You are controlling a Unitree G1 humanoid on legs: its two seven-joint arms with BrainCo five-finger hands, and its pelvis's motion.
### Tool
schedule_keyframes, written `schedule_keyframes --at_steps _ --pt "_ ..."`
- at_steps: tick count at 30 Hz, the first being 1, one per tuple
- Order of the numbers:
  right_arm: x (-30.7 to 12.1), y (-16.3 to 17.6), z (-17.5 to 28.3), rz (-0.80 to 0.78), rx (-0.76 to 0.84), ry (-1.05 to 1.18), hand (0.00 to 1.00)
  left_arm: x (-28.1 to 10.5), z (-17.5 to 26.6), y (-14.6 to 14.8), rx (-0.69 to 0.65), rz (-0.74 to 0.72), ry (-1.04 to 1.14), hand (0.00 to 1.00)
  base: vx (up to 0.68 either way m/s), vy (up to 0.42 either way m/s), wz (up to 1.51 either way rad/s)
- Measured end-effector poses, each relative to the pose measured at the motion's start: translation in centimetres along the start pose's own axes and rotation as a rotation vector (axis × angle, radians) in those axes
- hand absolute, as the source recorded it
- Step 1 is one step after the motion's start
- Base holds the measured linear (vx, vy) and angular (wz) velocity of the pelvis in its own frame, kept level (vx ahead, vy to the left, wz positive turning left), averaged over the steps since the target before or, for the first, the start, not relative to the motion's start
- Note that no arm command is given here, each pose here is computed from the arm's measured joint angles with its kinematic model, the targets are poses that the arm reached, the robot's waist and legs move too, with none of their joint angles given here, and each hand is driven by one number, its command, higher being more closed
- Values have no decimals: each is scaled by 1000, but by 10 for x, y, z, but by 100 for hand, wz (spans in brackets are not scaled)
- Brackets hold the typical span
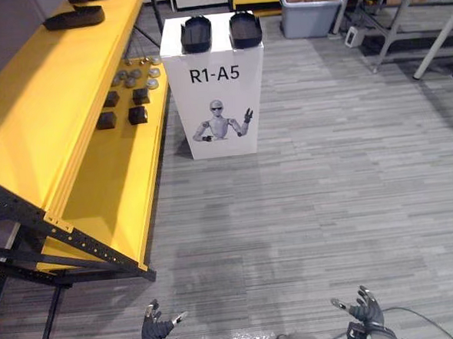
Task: Walk over and take plastic housings, then place them on the shelf
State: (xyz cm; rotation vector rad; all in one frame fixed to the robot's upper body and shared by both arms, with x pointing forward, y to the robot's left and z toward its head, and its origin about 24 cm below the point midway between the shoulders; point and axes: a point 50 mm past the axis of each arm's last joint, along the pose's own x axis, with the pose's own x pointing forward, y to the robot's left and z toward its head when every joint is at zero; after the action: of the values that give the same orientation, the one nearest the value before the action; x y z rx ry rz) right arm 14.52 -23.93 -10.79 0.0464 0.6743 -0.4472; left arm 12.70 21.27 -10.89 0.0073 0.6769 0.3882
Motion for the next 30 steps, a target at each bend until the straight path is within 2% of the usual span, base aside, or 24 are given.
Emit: schedule_keyframes --at_steps 5,9,16,25,30 --pt "6 0 11 -2 -26 -27 0 15 21 -7 11 -9 -53 0 532 -165 65" --pt "14 -2 28 -13 -43 -71 0 21 33 -24 -14 -42 -79 0 637 -289 35" --pt "8 31 29 68 -10 -96 0 12 26 -29 -78 -41 -65 0 499 -171 -13" --pt "16 23 19 27 -23 -18 0 19 30 -28 -74 -32 -62 0 444 166 -33" --pt "12 23 5 35 -55 26 0 15 11 -27 -33 -45 9 0 449 194 11"
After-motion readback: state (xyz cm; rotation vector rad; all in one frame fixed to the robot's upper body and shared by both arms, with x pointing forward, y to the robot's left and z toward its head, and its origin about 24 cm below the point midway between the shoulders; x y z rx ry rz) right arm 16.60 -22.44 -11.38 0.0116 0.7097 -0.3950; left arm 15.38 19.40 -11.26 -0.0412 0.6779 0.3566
